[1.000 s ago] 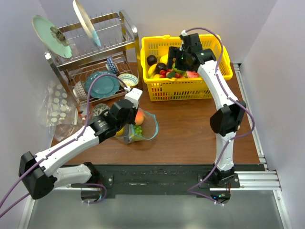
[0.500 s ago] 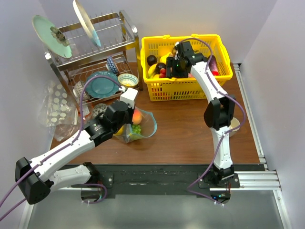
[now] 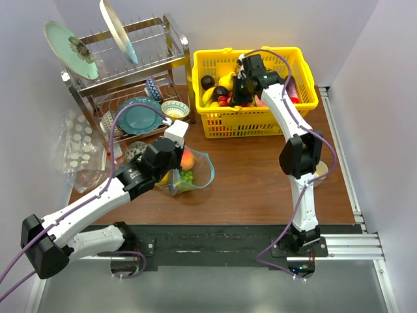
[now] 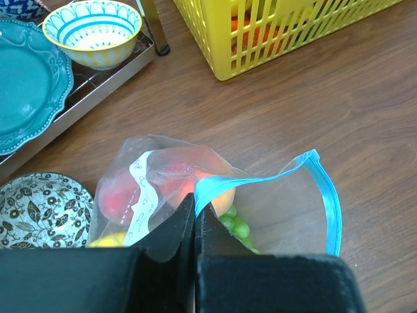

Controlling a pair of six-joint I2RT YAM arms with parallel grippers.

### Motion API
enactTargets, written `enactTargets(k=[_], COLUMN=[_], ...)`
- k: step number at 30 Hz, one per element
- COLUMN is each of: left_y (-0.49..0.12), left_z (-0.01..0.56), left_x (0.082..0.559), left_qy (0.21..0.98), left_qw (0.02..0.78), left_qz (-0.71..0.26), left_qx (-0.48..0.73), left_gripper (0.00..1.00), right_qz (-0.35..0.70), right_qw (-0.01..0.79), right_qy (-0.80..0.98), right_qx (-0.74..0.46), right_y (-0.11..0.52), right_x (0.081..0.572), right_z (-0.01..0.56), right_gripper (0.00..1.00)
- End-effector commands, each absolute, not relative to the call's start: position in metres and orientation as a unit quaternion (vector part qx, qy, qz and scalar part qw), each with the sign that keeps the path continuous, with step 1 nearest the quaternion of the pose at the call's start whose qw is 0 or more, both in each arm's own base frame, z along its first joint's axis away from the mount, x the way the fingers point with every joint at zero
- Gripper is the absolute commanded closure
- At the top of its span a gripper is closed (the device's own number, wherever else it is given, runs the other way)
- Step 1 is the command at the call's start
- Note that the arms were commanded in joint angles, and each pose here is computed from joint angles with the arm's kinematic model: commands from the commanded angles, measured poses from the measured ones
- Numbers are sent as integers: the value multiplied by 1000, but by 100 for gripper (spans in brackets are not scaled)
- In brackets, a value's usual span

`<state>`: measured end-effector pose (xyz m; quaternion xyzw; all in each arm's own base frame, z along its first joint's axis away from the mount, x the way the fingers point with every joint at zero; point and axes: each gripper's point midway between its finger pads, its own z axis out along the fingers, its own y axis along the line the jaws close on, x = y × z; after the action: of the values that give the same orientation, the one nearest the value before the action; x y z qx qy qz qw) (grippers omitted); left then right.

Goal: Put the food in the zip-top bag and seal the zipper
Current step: Pick up the fake fruit from the bin.

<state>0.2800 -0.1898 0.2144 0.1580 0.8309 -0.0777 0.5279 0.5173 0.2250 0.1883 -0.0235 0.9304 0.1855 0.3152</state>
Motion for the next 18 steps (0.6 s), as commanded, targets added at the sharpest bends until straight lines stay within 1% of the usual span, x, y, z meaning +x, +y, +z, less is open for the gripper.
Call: enactTargets(k=[1, 8, 18], left_y=[-189, -187, -187], left_z=[226, 226, 226], left_x=[290, 290, 291], left_qy=[819, 819, 820], left_qw=[549, 549, 549], left_qz=[-73, -70, -69], left_qx=[149, 148, 146], left_gripper=[100, 100, 100], right_qz=[222, 243, 285], right_qw=[441, 502, 559], right_qy=[869, 830, 779], right_qx=[-22, -12, -17], right_y=[218, 210, 208], right_x=[513, 501, 471], right_z=[314, 376, 448], right_gripper=[100, 100, 100])
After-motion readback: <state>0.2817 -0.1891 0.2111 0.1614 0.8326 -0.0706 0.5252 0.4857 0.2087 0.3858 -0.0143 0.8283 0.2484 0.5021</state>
